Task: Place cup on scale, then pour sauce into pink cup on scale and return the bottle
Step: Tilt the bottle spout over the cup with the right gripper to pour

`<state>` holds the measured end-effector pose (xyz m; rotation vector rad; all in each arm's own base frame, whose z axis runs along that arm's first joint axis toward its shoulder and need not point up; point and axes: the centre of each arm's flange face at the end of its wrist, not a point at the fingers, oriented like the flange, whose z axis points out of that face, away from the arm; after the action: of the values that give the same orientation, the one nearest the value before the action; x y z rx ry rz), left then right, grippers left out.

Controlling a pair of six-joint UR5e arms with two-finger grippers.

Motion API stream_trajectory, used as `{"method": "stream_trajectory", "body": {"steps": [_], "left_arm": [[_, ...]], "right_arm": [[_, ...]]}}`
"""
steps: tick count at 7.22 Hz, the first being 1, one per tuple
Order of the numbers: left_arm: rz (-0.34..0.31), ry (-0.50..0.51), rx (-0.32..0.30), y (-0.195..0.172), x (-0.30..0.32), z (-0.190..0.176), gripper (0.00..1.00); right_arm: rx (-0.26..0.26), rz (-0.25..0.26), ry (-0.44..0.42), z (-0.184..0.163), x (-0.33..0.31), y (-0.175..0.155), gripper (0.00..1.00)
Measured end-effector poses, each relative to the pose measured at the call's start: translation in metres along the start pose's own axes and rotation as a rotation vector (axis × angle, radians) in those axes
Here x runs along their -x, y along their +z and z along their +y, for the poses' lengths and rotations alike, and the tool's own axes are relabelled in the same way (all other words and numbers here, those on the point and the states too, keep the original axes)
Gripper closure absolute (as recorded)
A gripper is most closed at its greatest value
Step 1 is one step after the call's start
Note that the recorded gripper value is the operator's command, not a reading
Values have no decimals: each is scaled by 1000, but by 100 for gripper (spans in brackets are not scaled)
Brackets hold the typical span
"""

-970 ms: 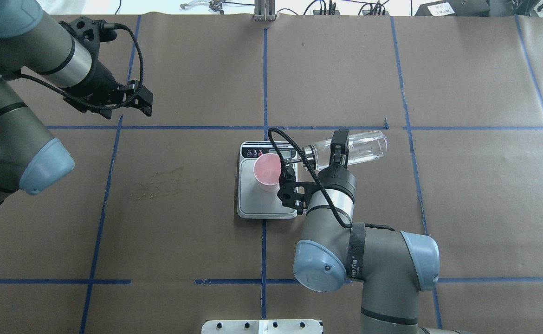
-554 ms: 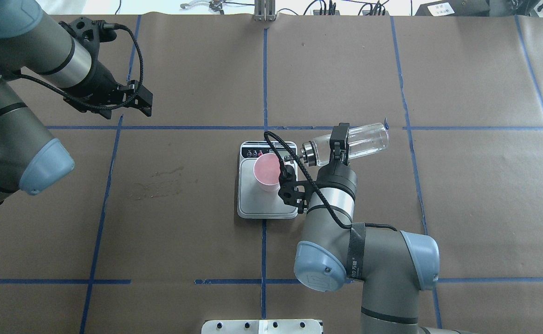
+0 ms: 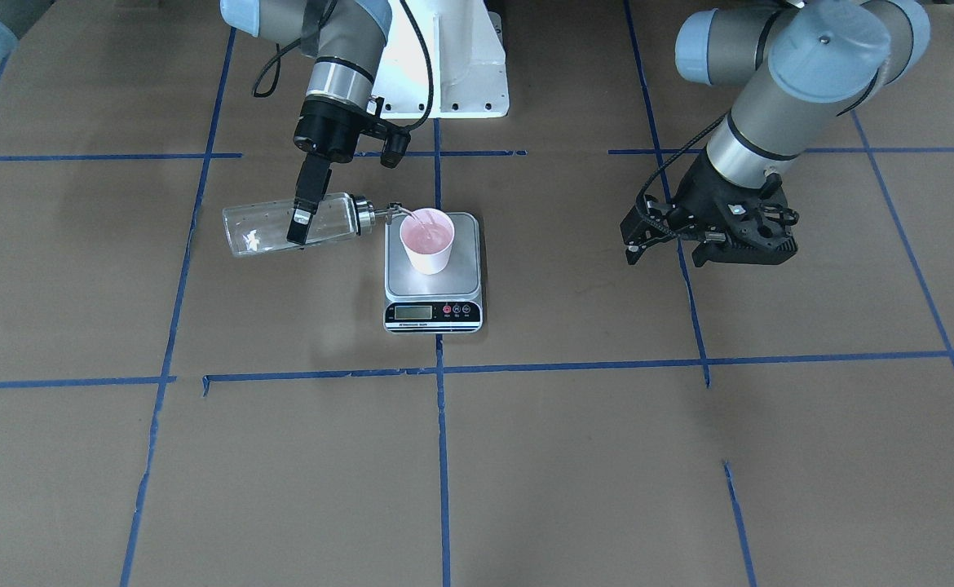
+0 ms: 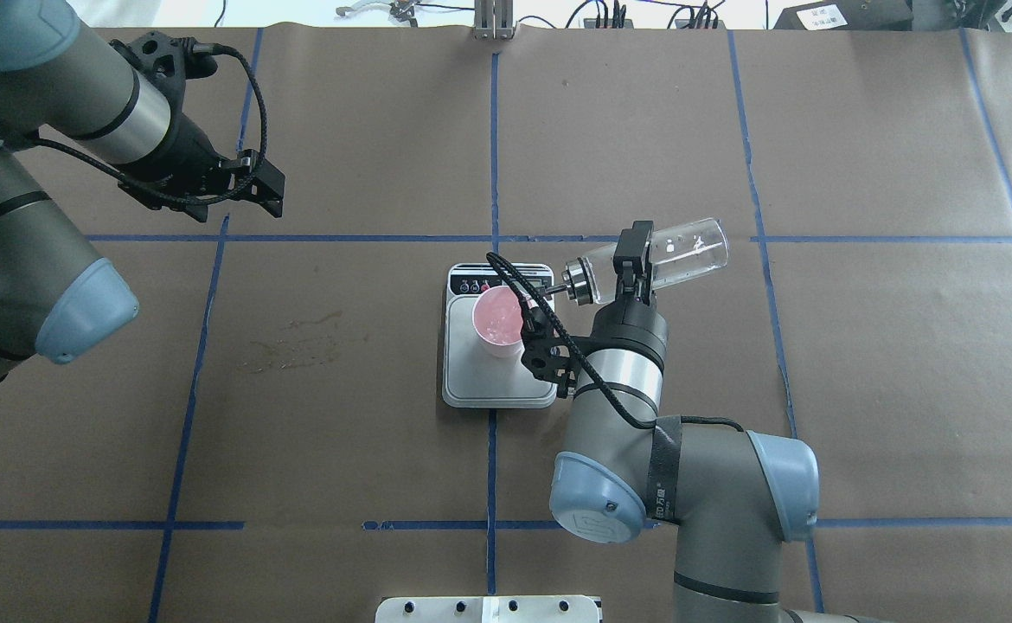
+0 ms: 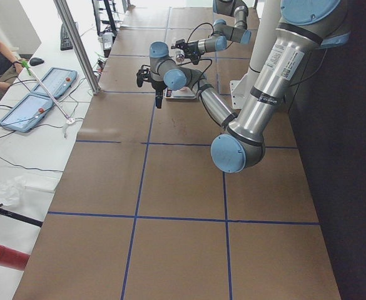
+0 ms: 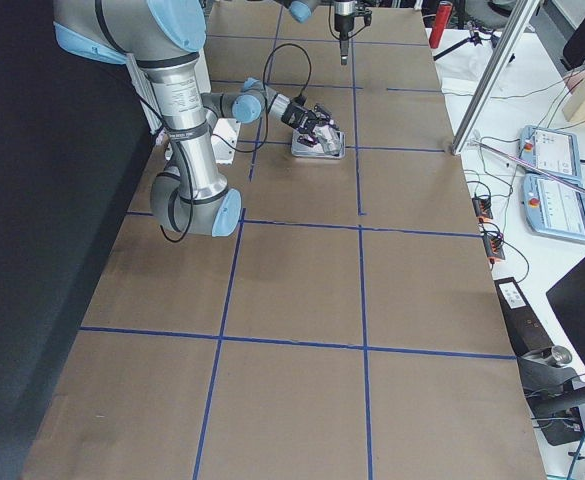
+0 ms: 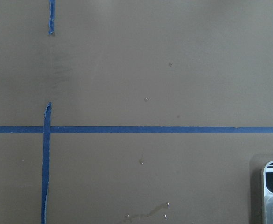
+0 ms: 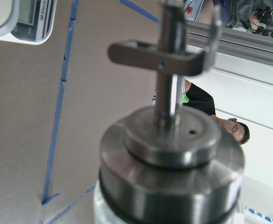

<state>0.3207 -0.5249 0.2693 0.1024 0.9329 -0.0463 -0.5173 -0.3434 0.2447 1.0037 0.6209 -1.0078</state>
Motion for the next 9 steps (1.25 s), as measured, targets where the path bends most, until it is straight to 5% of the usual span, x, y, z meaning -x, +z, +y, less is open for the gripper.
{"method": "stream_trajectory", "body": {"steps": [6, 9], "left_arm": [[2, 0, 1, 0, -1, 0, 5], [4, 0, 2, -1, -2, 0, 5]], "right_arm": [[19, 40, -95, 2, 0, 2, 100], [17, 42, -49, 2, -5, 3, 100]]}}
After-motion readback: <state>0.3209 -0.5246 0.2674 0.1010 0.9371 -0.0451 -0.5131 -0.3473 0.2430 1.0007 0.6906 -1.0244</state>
